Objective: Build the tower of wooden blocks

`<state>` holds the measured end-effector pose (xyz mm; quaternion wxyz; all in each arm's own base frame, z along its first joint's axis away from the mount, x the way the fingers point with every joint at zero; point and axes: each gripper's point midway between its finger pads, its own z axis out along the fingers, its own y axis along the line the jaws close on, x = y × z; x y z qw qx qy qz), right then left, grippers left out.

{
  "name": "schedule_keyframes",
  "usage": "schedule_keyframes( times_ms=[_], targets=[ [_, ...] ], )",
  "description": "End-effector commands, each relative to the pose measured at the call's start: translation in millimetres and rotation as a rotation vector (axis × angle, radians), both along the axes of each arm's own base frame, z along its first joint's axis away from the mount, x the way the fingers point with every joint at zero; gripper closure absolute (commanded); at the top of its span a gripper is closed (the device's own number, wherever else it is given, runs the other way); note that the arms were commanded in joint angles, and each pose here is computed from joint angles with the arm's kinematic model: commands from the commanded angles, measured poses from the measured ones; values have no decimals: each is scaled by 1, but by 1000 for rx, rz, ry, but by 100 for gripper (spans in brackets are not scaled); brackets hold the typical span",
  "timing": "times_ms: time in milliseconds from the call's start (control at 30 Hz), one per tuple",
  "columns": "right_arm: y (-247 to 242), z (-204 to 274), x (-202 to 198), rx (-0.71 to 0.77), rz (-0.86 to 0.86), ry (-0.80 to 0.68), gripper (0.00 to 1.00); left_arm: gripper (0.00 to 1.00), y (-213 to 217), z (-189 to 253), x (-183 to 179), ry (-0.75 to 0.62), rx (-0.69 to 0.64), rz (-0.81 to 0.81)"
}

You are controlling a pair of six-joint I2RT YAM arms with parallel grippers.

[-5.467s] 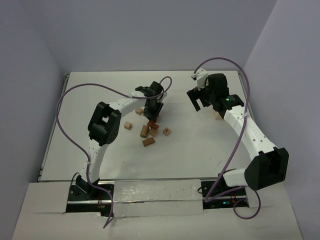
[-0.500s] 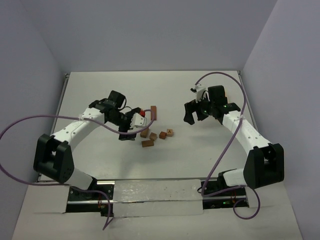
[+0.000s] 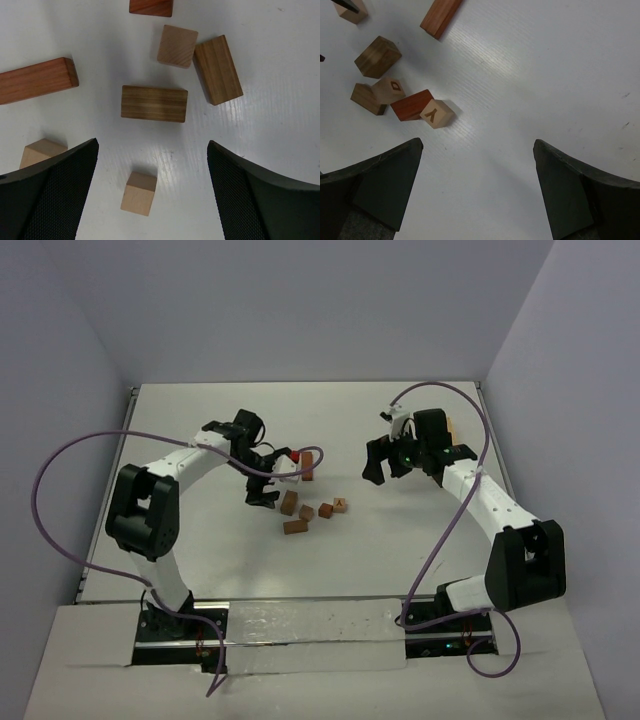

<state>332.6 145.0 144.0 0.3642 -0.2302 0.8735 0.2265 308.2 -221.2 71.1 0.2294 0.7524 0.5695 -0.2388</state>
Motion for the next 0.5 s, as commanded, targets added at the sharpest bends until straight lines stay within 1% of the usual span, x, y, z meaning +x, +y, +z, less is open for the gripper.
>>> schedule_keyframes(
  times_ms=[0, 267, 467],
  targets=[
    [6, 21, 7, 22, 20, -89, 0, 5, -11, 7, 16, -48, -47, -39],
    [4, 20, 3, 12, 26, -102, 0, 5, -18, -5, 30, -41, -34, -43],
    [1, 19, 2, -1, 24, -108, 0, 5, -25, -16, 21, -10, -23, -64]
  ],
)
